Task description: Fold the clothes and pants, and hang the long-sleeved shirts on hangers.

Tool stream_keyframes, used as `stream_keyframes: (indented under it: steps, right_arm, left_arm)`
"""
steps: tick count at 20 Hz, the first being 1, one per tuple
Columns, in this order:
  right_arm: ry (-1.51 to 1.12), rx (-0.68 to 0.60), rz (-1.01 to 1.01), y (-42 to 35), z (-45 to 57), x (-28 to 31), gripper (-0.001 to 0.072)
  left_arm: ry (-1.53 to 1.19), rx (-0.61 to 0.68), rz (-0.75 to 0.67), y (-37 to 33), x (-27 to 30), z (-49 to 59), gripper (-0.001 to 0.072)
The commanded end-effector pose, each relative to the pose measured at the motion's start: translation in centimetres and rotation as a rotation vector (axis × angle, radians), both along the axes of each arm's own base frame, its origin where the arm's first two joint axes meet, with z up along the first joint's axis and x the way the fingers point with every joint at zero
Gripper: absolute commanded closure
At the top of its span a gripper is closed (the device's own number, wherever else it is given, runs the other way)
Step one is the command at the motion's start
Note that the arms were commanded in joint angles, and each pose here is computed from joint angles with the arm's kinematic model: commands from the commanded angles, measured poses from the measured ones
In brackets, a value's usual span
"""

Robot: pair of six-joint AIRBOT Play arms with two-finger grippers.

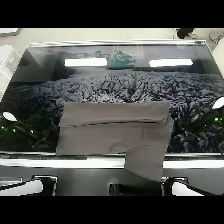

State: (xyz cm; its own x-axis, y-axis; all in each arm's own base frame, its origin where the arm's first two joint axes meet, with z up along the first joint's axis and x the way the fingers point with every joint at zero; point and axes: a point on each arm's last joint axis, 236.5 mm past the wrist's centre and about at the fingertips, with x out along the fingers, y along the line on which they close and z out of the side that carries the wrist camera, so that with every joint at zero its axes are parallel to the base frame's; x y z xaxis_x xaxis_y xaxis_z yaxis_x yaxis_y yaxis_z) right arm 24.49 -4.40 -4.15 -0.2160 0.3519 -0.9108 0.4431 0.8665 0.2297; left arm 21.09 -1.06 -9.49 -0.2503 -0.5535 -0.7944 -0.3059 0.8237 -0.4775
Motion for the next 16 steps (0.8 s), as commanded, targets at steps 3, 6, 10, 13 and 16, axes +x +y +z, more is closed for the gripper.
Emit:
stream_keyframes:
  steps: [3, 6, 10, 13, 16]
  right_arm:
    - [-0.002, 0.041, -0.008, 1.1, -0.1, -0.6, 0.0143]
    - [0.007, 0.044, -0.005, 1.2, 0.0, -0.8, 0.0144]
    - [0.02, 0.051, -0.001, 1.3, 0.1, -1.1, 0.0144]
    - [0.024, 0.039, 0.006, 1.4, -0.1, -2.0, 0.0146]
    - [0.08, 0.088, 0.029, 3.3, -1.9, -5.8, 0.0132]
  left_arm:
    - [-0.027, -0.084, 0.031, -2.5, -1.5, -1.3, 0.0266]
    - [-0.022, -0.089, 0.041, -2.8, -1.6, -1.4, 0.0315]
    - [0.0, -0.114, 0.062, -3.7, -2.5, -1.8, 0.0484]
    - [0.012, -0.155, 0.02, -4.2, -3.4, -1.2, 0.0685]
    - [0.006, -0.156, 0.014, -4.2, -3.4, -1.3, 0.0685]
